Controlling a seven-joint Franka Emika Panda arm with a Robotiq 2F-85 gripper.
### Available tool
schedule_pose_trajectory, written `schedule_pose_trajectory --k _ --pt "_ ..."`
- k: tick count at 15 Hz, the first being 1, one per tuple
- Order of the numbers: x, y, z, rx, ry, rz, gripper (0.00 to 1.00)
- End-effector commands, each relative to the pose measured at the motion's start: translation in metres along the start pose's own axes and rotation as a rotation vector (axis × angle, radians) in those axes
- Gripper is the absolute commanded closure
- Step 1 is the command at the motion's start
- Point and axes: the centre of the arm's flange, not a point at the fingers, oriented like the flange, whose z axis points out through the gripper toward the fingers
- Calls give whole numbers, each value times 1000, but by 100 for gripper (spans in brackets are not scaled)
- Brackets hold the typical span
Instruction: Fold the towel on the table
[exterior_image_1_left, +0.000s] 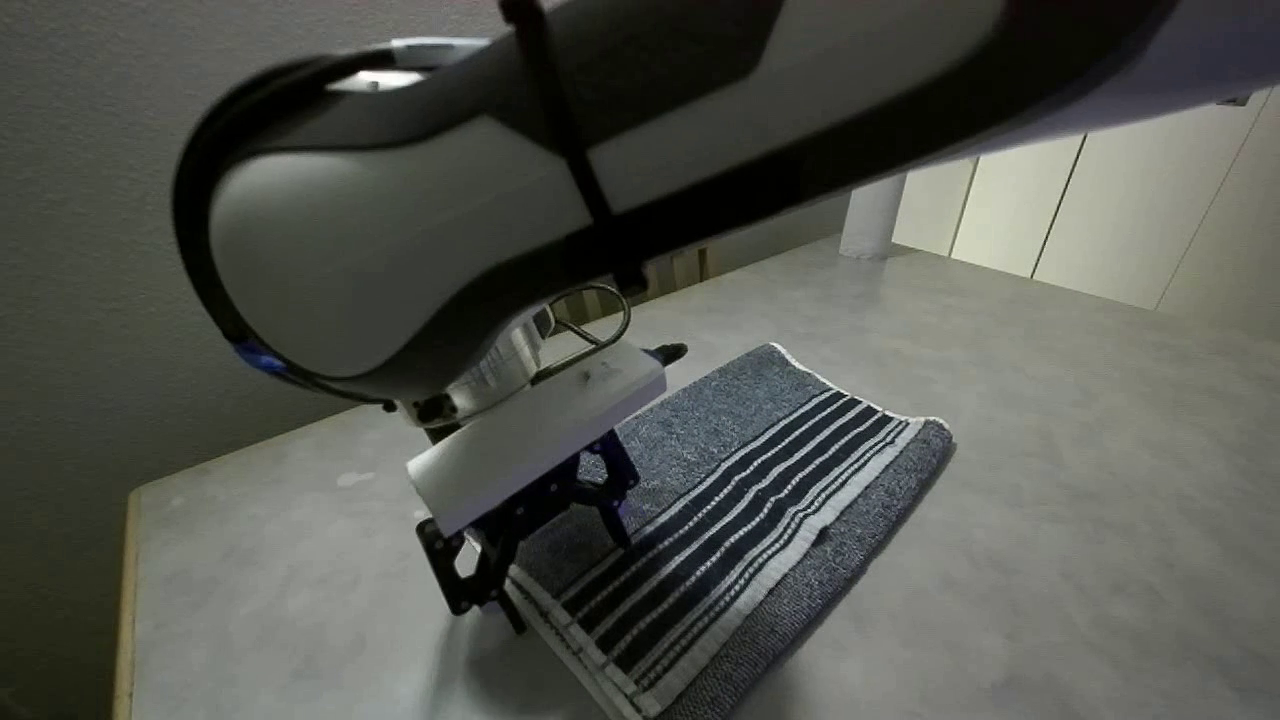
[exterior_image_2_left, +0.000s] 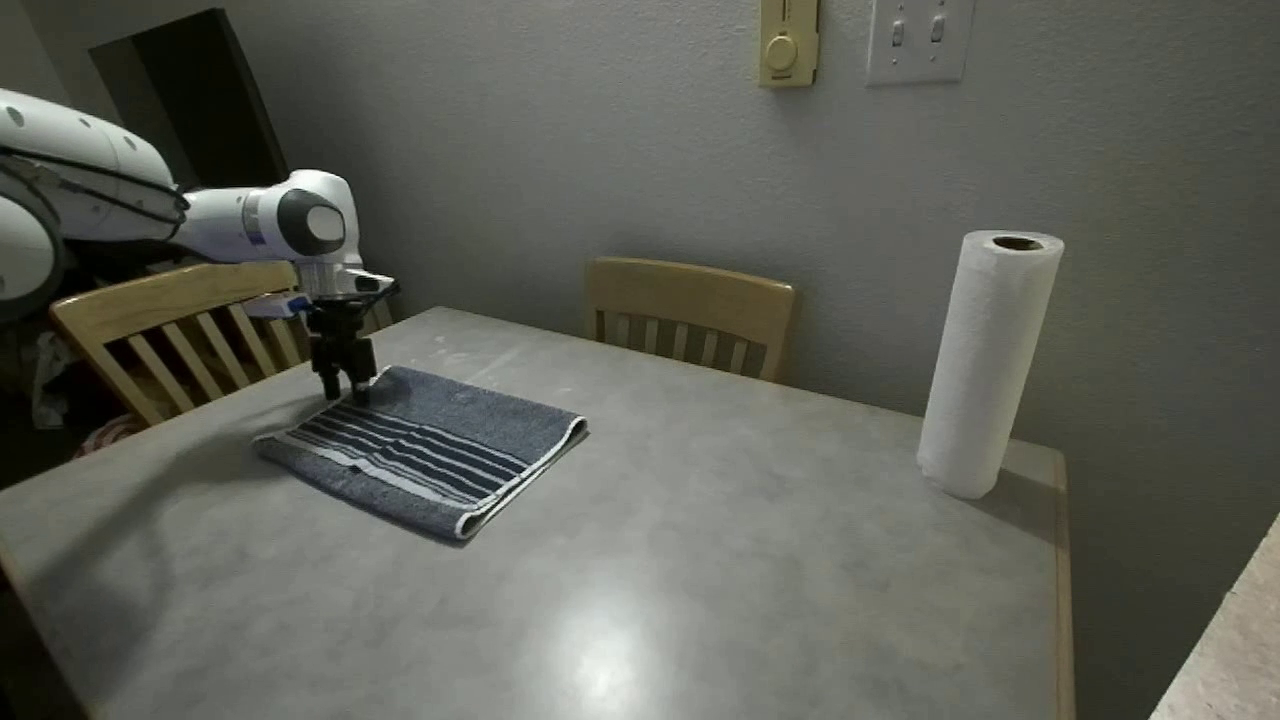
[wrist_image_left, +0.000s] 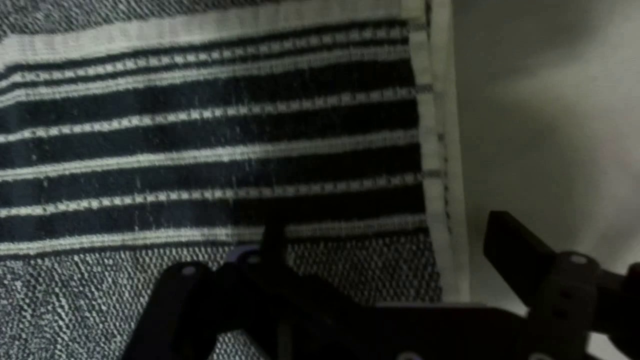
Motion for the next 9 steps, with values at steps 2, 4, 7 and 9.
schedule_pose_trajectory --k 2,4,7,9 --pt "-1 7 6 64 121 104 0" --pt "1 8 7 62 132 131 0" --pt "-2 12 4 42 119 162 0" --pt "-3 14 3 32 117 183 0"
